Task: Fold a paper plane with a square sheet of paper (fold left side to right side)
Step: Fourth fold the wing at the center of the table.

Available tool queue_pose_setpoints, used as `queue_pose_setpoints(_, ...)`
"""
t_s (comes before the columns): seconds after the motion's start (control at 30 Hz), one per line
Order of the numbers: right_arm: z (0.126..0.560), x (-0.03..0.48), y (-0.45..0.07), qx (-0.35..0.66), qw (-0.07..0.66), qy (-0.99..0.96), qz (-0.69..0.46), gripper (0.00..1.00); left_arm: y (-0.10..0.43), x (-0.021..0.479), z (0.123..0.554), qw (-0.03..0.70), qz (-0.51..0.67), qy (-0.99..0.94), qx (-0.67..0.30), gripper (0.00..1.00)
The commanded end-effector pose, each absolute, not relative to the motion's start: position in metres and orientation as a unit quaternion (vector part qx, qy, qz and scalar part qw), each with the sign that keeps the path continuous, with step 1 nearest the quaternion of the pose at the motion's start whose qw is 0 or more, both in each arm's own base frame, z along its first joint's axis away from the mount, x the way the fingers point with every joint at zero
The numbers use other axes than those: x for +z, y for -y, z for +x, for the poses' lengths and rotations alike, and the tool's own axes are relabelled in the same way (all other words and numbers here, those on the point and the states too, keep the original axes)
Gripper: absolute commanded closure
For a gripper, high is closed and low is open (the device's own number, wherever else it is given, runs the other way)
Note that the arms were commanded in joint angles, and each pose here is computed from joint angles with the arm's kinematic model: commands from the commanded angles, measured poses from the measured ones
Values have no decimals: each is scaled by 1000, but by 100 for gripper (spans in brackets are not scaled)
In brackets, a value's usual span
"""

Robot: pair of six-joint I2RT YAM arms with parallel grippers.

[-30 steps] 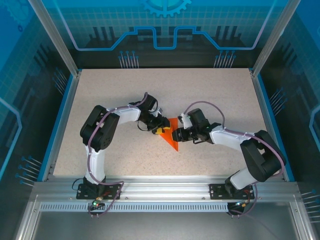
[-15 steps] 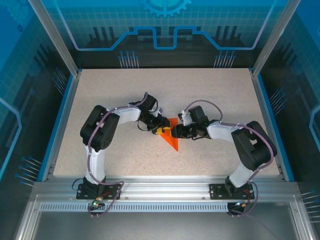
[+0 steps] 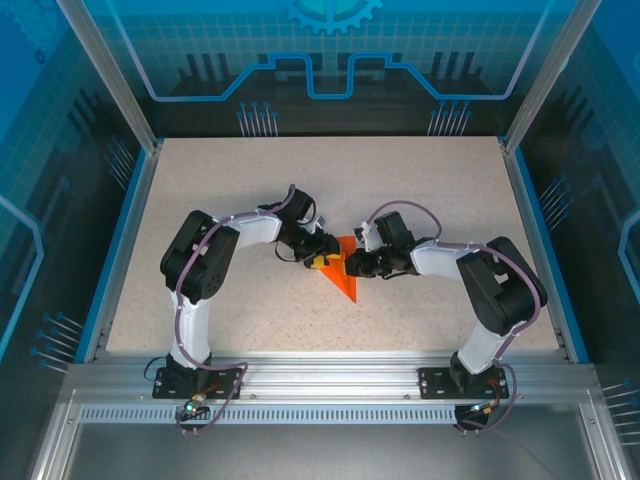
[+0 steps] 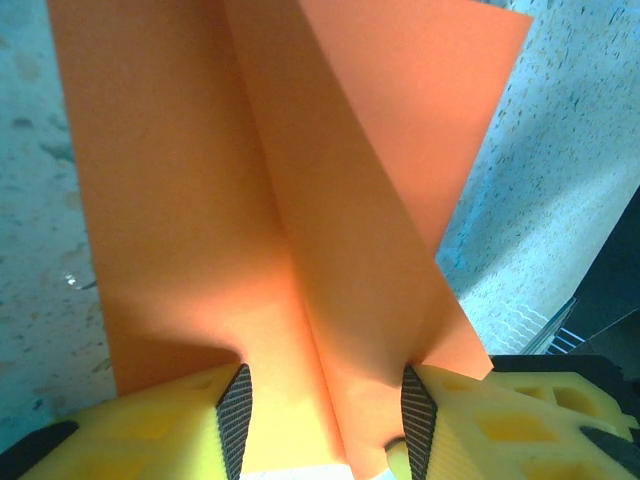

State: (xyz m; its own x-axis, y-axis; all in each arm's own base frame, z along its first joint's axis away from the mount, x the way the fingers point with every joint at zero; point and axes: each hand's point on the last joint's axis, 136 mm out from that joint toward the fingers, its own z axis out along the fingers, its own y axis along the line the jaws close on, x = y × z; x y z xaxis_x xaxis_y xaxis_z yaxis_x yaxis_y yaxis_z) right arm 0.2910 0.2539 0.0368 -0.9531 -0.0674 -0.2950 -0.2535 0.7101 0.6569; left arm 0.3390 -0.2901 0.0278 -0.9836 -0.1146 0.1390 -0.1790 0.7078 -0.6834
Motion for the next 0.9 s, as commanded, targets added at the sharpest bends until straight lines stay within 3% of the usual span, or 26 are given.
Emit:
queue_pose_setpoints(0.0,294,28,-244,342,118,-929,-81,95,282,4,330,66,98,935,335,53)
queue_pose_setpoints(0.87,301,15,-229,304,106,-945,-54,95,281,4,330,66,97,935,333,53)
